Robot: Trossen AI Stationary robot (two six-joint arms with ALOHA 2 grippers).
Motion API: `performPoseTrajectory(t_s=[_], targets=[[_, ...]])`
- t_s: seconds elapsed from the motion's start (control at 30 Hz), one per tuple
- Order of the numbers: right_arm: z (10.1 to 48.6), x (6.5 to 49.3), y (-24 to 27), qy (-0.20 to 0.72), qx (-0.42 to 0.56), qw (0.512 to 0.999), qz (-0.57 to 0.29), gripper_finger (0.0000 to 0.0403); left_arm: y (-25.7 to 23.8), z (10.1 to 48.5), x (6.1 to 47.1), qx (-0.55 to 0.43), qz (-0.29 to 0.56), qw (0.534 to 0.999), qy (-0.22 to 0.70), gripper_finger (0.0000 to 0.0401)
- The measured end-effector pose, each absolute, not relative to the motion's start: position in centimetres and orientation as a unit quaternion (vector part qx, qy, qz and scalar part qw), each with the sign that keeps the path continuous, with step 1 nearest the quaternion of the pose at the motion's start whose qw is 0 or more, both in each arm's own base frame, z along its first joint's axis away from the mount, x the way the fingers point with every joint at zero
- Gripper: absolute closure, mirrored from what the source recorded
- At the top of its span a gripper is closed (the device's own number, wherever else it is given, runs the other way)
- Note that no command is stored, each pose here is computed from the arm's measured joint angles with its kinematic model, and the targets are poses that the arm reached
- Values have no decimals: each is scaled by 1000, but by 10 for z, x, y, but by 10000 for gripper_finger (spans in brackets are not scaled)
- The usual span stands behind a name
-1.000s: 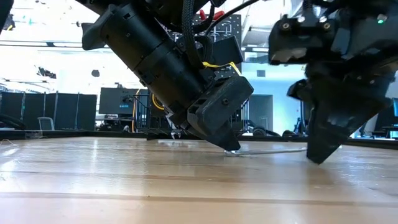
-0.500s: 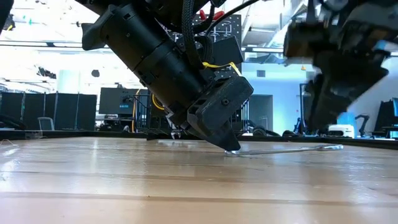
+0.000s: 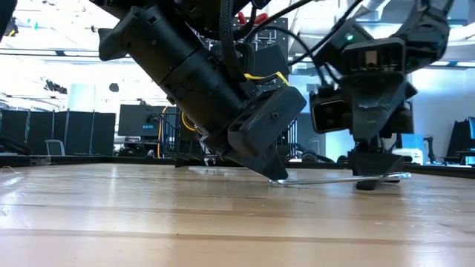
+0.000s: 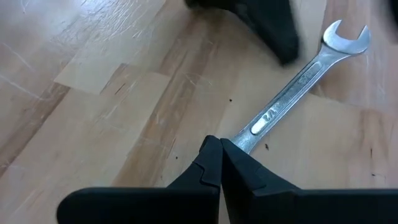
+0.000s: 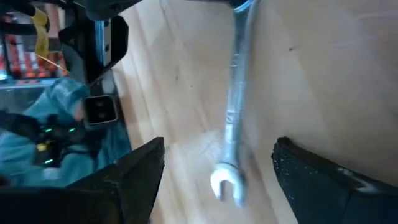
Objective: Hang tools onto peg board
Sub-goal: Hang the wrench into the pegboard
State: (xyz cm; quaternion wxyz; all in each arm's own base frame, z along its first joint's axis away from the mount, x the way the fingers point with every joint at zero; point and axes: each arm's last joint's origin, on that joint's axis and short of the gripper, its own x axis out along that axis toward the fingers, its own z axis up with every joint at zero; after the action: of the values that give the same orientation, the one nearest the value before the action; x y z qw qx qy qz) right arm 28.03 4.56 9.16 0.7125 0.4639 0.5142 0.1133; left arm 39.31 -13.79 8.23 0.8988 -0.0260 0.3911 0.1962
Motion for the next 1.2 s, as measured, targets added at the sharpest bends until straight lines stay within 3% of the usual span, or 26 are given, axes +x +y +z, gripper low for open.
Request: performPoseTrajectory(t_s=[0.37, 0.6, 0.77, 1.07, 1.2], targets=[[88, 311, 77, 543, 456, 688, 155, 98, -134, 82, 394, -44, 212, 896, 387, 401], [80, 315, 88, 555, 441, 697, 107, 132, -134, 82, 394, -44, 215, 896, 385, 401], [78, 315, 87, 549, 430, 714, 63, 191, -134, 82, 394, -44, 216, 896, 385, 401], [76, 314, 90, 532, 401, 746, 6, 347, -136, 82, 392, -42, 220, 896, 383, 401], [76, 313, 91, 536, 383, 753, 6, 371, -138, 82, 391, -36, 221, 896, 383, 401]])
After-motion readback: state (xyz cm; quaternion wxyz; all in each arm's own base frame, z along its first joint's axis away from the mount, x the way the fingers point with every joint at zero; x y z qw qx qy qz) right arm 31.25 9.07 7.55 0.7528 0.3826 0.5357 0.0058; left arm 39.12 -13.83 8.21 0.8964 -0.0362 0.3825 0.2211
